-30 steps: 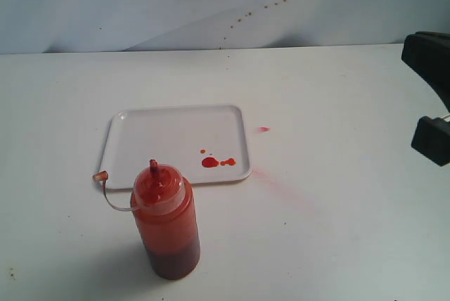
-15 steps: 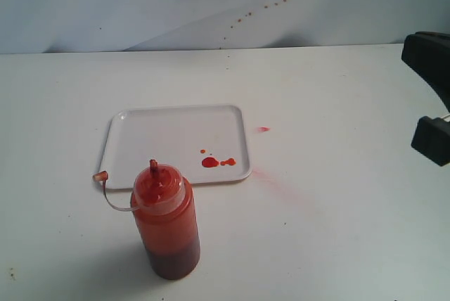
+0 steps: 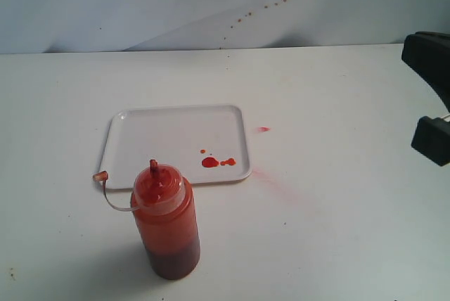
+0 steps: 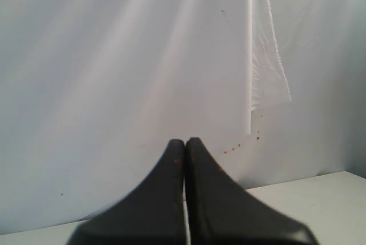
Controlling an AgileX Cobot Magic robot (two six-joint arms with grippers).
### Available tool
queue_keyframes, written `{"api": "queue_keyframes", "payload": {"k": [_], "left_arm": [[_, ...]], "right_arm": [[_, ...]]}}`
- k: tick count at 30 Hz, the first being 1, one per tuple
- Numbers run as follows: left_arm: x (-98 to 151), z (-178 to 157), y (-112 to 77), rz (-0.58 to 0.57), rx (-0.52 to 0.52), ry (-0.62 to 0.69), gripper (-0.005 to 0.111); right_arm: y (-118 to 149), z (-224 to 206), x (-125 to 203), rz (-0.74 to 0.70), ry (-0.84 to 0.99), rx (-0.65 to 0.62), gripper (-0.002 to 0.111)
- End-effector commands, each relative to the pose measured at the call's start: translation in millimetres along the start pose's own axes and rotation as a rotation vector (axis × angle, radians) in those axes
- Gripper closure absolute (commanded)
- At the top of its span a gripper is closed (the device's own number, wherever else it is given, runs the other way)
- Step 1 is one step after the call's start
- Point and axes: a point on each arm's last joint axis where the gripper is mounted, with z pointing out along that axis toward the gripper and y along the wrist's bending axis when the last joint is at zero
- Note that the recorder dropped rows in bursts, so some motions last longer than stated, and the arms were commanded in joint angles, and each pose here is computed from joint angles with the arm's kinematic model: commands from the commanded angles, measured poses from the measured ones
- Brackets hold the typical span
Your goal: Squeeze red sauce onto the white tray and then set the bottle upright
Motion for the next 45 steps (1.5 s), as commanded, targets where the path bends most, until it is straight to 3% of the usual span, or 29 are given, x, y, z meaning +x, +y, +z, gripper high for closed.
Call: {"api": "queue_keyframes", "payload": {"k": [1,4,9,11,22,31,45], "left_arm": [[1.8,-1.6,-0.3,0.045,-0.002,0.011,0.107],[6.3,-4.6,-0.4,0.063,-0.004,0.083,0.107],[23.4,-23.4,4.6,0.063,-0.077,0.368,0.107],[23.1,-30.2,5.3,0.067,-0.093,0.397,0.107],[0.1,-71.5,2.7,0.050,-0.142,0.215,0.107],[12.4,-86.2,8.5,-0.024,-0.265,0.132,0.107],[32.0,-94.3,16.5,-0.027,-0.402,0.357,0.107]], "right_arm": [[-2.4,-1.2,0.4,-0.007,-0.004,0.016,0.108],[-2.0,-1.2,0.4,-0.007,-0.005,0.012,0.108],[-1.8,-1.2,0.3,-0.005,-0.005,0.010,0.108],[-1.8,-1.2,0.3,-0.005,-0.005,0.010,0.108],[-1.8,-1.2,0.3,-0.005,-0.005,0.010,0.108],[-1.8,-1.2,0.3,-0.005,-0.005,0.010,0.108],[-1.8,-1.2,0.3,-0.005,-0.005,0.010,0.108]]}}
